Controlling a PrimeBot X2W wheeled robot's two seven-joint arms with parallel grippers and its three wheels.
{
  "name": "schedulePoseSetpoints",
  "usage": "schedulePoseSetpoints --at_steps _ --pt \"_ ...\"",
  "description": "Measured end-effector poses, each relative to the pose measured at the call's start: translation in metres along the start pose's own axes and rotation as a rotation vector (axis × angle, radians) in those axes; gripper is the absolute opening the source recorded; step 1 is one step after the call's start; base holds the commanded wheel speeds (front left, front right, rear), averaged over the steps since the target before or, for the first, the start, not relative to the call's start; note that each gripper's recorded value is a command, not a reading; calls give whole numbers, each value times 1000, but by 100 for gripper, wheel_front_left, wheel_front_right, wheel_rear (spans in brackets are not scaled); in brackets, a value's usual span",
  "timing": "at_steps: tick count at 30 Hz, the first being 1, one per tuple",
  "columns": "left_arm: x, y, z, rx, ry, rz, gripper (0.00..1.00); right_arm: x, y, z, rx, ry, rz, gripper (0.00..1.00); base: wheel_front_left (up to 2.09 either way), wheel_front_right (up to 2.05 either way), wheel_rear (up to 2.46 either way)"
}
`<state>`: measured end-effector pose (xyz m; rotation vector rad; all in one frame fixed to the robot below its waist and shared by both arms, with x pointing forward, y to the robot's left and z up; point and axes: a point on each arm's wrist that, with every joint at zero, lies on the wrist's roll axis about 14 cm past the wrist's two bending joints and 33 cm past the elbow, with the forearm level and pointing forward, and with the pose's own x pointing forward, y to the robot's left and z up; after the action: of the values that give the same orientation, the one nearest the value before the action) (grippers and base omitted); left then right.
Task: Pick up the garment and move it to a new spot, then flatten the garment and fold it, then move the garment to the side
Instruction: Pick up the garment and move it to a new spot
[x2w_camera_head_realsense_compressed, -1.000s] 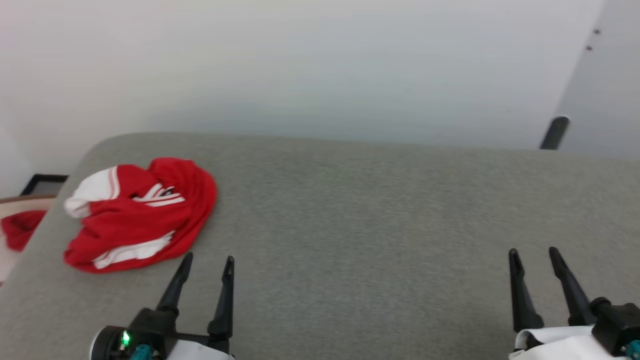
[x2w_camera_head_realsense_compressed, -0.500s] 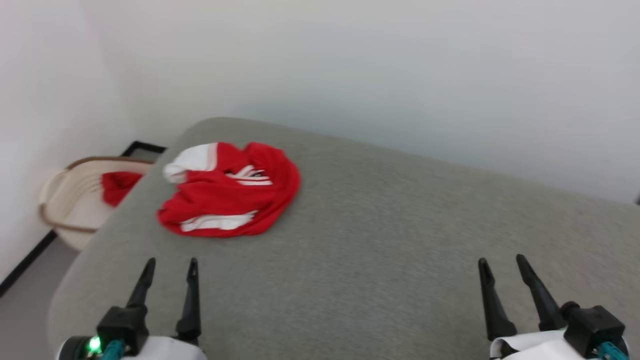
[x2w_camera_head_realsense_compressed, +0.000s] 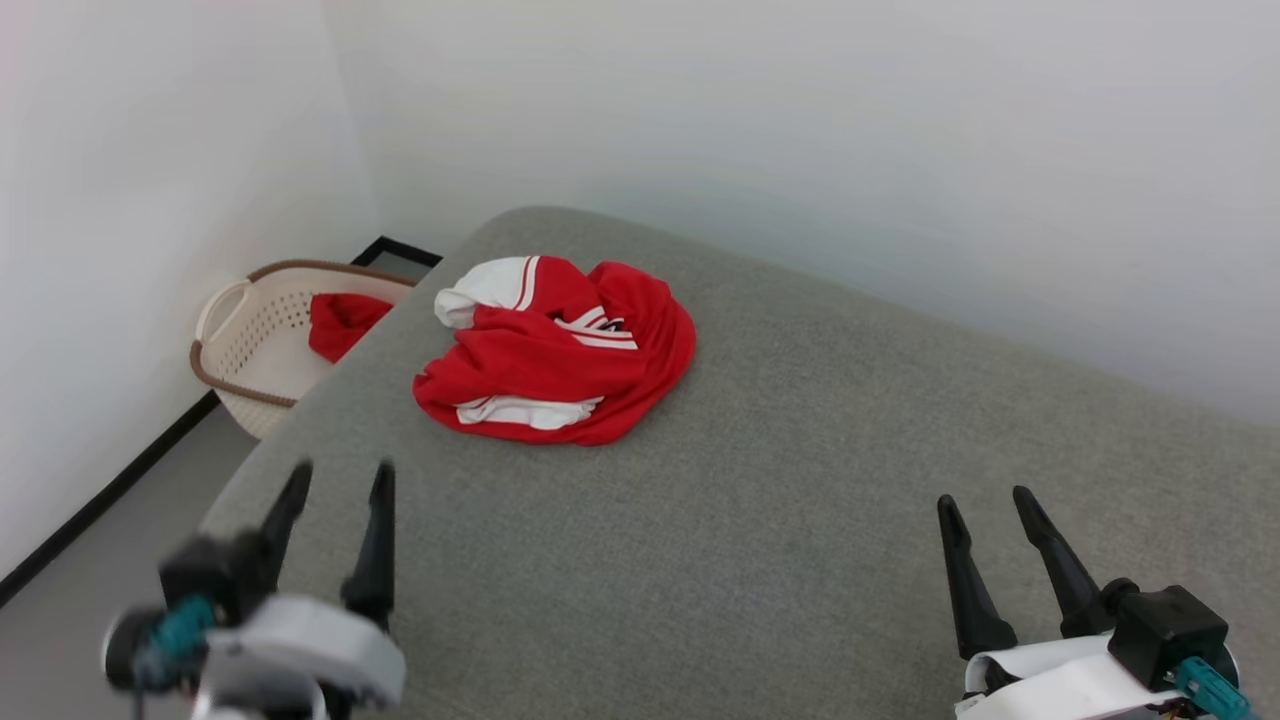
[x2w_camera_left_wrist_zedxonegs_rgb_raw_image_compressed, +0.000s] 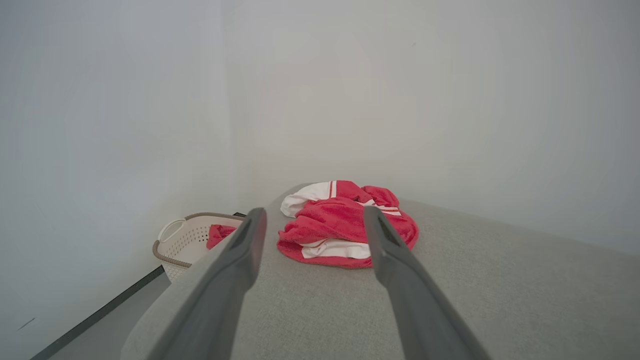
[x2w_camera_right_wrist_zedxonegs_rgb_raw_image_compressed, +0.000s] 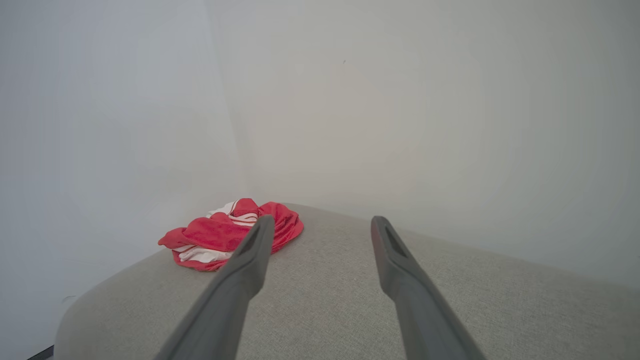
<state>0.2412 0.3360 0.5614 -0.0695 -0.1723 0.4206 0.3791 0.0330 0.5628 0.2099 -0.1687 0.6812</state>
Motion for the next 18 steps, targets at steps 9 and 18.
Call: schedulePoseSetpoints --at_steps 9,18 --pt "63 11 55 21 -10 -51 100 22 -1 9 -35 -23 35 100 0 0 0" --pt "156 -1 77 32 132 -117 100 42 -46 2 -46 -36 -7 100 0 0 0"
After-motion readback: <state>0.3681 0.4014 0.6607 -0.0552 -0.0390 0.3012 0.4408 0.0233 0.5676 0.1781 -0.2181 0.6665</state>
